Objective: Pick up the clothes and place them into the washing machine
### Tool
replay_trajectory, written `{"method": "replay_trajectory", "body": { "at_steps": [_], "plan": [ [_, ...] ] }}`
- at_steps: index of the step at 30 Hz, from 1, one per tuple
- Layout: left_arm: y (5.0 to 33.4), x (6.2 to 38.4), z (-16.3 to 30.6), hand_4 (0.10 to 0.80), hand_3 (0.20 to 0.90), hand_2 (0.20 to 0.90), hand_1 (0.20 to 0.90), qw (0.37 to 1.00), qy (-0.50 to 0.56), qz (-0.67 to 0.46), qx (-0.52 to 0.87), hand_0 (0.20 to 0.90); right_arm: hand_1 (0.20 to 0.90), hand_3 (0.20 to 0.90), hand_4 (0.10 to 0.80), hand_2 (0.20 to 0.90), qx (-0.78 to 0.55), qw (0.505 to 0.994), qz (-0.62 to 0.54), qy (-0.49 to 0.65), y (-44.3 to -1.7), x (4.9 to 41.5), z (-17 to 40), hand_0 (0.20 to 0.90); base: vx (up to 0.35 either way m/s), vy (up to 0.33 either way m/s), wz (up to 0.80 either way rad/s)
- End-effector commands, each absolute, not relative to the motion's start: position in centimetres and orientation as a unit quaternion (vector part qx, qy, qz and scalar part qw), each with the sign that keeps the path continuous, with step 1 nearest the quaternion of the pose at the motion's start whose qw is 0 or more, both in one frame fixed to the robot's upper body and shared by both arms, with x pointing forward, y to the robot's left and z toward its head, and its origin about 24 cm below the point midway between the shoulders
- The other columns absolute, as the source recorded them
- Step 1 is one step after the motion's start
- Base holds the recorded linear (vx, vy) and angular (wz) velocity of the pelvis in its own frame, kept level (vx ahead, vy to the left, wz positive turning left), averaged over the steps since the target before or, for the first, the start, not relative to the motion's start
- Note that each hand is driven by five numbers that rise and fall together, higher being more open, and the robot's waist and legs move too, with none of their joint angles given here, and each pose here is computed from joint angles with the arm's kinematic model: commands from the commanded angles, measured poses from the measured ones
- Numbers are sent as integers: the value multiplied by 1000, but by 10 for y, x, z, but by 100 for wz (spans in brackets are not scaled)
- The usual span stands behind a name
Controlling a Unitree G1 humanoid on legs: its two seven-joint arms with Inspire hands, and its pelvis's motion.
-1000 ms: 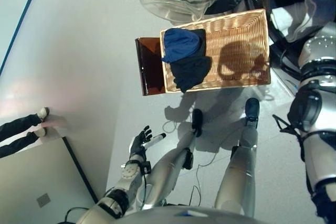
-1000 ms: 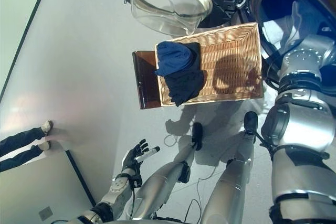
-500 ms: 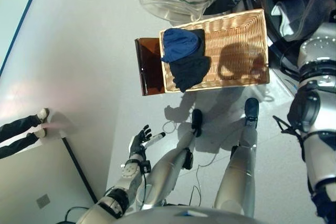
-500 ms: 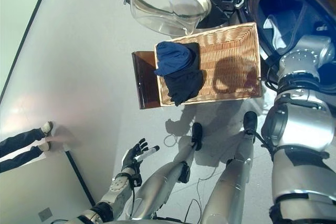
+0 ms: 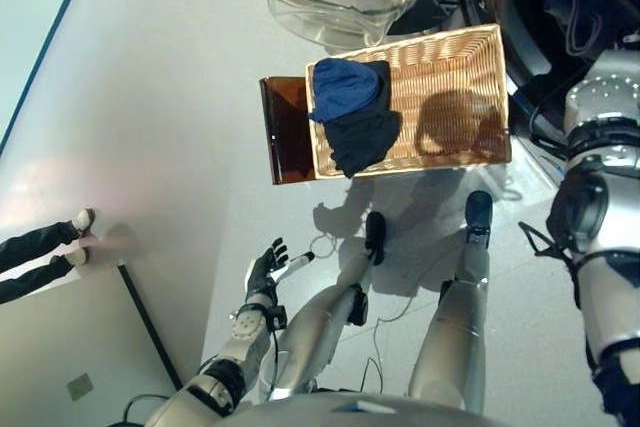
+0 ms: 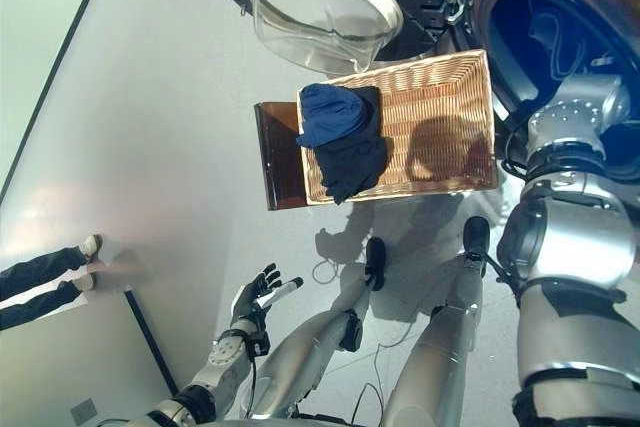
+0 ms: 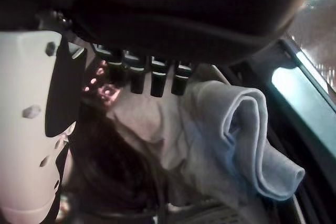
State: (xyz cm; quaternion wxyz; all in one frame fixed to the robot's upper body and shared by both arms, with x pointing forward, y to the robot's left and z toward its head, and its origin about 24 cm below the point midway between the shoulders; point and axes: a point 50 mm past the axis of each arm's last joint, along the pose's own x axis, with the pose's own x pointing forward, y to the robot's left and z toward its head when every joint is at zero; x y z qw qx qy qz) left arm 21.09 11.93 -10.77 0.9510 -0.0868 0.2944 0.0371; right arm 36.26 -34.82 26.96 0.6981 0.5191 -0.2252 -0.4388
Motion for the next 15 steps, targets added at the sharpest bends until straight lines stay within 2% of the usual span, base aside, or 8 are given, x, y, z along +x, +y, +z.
{"method": "replay_trajectory", "body": {
  "at_steps": [1,2,6,9,15],
  "plan": [
    [161,201,-116,800,900,900,900,945,306,99,-49,900,900,900,800,900,362,767,-370,-378,-333,347,353,900,-33,4,-4],
    [162,203,-114,800,900,900,900,946,302,109,-55,900,900,900,800,900,335,787,-368,-364,-324,355,339,900,0,0,0],
    [165,202,-114,800,900,900,900,945,300,120,-60,900,900,900,800,900,288,817,-368,-336,-311,364,315,900,-20,-4,-1],
    [170,205,-111,800,900,900,900,946,289,133,-58,900,900,900,800,900,198,857,-363,-306,-292,372,285,900,-36,-15,-2],
    [175,207,-109,800,900,900,900,947,283,146,-46,900,900,900,800,900,147,891,-338,-264,-260,381,245,900,-27,-7,2]
  ]
}}
